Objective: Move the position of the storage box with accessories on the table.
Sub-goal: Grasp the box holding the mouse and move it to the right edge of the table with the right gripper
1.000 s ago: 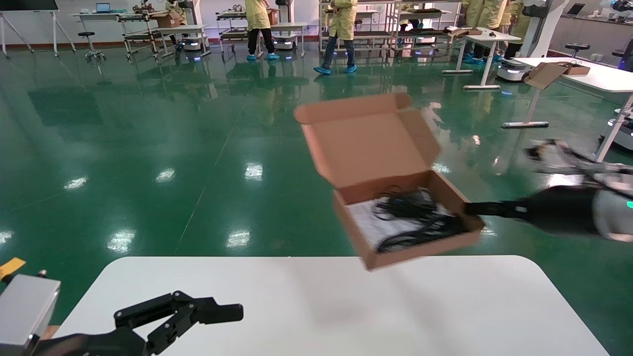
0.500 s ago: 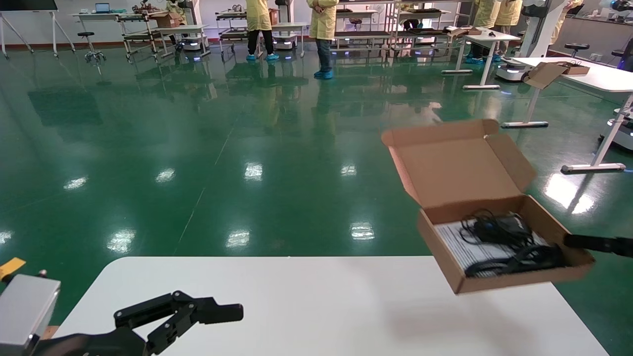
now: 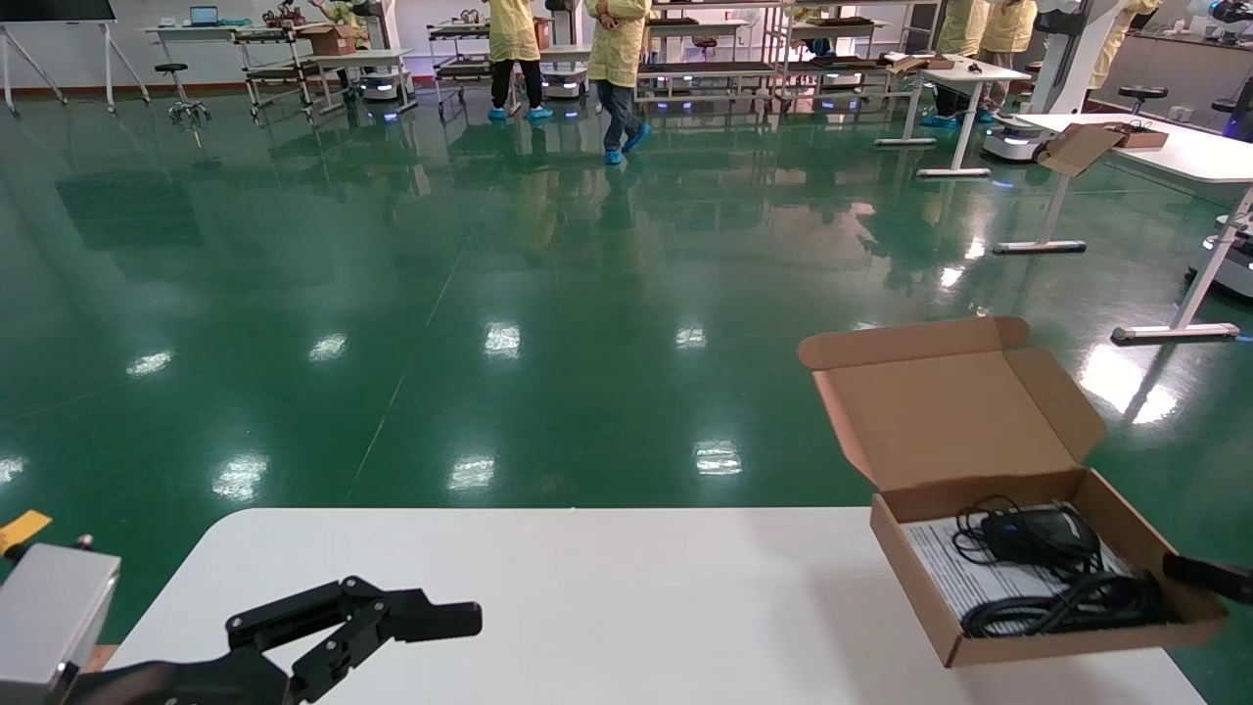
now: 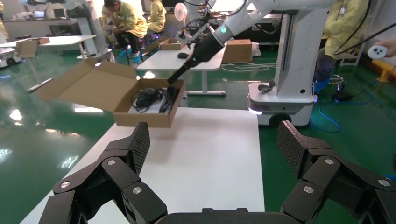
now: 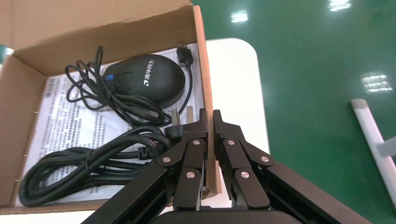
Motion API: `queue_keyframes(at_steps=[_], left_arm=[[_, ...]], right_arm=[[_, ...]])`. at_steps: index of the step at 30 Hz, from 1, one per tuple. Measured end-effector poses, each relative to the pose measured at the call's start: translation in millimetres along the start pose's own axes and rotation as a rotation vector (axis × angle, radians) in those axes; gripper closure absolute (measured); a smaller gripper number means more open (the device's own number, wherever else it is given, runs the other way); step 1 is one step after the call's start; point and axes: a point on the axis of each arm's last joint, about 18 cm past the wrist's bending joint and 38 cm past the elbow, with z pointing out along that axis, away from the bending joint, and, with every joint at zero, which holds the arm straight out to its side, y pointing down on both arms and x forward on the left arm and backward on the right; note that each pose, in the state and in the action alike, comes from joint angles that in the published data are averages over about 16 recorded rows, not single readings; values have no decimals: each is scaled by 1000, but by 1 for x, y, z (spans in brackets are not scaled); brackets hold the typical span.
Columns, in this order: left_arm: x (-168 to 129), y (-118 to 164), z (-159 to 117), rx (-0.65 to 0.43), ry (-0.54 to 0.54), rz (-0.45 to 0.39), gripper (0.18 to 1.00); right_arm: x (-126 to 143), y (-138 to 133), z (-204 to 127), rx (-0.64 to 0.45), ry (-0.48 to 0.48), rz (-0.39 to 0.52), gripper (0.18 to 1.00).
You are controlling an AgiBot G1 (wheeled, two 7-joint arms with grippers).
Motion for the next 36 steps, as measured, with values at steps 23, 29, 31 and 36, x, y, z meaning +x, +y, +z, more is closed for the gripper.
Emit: queue_keyframes(at_steps=[23, 29, 31, 36], left_arm=[[0, 0, 0, 0, 0, 0, 184], [0, 0, 0, 0, 0, 0, 184], [0, 0, 0, 0, 0, 0, 184], [0, 0, 0, 0, 0, 0, 184]], right_arm=[[26, 55, 35, 12, 177, 10, 977], [20, 59, 44, 21, 176, 2, 977], [19, 60, 46, 26, 178, -1, 977], [16, 60, 50, 41, 181, -5, 976]])
